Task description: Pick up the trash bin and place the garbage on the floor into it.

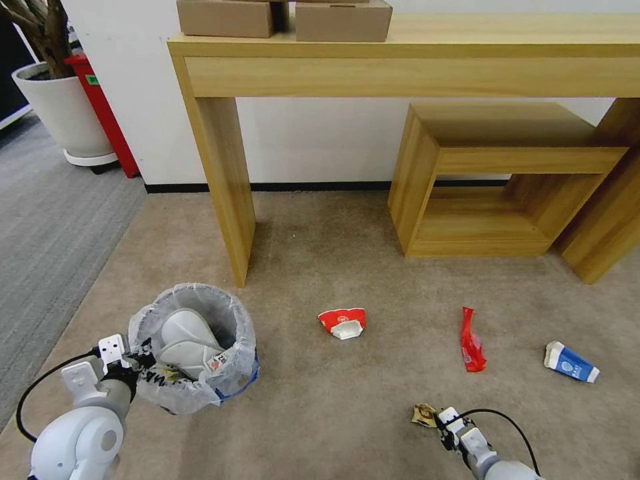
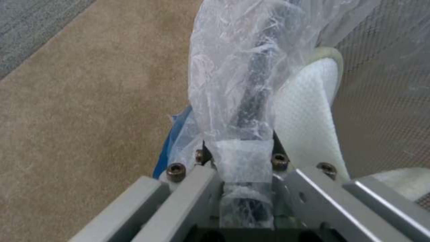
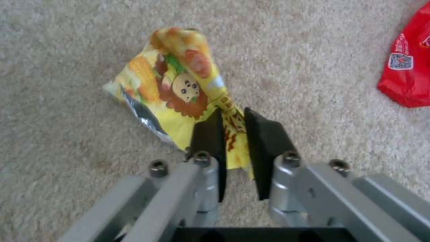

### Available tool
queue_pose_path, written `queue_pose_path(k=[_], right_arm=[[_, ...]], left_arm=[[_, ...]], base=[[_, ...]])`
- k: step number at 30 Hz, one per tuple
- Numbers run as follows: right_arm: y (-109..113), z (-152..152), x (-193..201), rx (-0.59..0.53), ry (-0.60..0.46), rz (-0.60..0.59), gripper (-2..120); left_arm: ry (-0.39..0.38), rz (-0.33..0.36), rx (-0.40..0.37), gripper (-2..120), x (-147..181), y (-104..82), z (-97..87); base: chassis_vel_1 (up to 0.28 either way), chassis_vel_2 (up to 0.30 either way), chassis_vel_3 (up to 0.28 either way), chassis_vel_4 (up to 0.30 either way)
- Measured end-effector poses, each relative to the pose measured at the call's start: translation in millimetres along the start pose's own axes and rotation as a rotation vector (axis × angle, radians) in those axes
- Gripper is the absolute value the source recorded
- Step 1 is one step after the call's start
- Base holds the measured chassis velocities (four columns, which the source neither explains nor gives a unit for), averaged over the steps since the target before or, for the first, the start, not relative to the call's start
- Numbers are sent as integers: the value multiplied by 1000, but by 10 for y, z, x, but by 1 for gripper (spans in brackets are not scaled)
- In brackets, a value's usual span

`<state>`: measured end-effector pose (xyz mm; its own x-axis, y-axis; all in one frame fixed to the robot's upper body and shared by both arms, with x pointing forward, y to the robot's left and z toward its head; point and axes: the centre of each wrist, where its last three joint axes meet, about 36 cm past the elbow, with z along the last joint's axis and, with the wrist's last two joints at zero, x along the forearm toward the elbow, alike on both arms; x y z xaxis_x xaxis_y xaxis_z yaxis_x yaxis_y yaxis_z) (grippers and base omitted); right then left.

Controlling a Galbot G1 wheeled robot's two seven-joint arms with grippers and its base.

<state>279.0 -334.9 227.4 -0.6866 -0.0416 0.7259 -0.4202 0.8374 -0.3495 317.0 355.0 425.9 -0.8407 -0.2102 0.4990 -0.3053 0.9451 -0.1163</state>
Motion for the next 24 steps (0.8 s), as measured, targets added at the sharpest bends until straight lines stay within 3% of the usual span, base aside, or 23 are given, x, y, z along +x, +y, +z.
queue_pose_path(k=[10, 18, 24], right_arm=[[28, 102, -8, 1, -11, -10, 1], [69, 128, -12, -4, -27, -14, 0], [-58, 14, 24, -20, -84, 11, 0]], left_arm=[[0, 2, 1, 1, -3, -22, 24], [-4, -6, -3, 1, -2, -10, 50], [-3, -13, -3, 1, -15, 6, 68]], base=[[0, 0, 0, 0], [0, 0, 0, 0], [0, 0, 0, 0]])
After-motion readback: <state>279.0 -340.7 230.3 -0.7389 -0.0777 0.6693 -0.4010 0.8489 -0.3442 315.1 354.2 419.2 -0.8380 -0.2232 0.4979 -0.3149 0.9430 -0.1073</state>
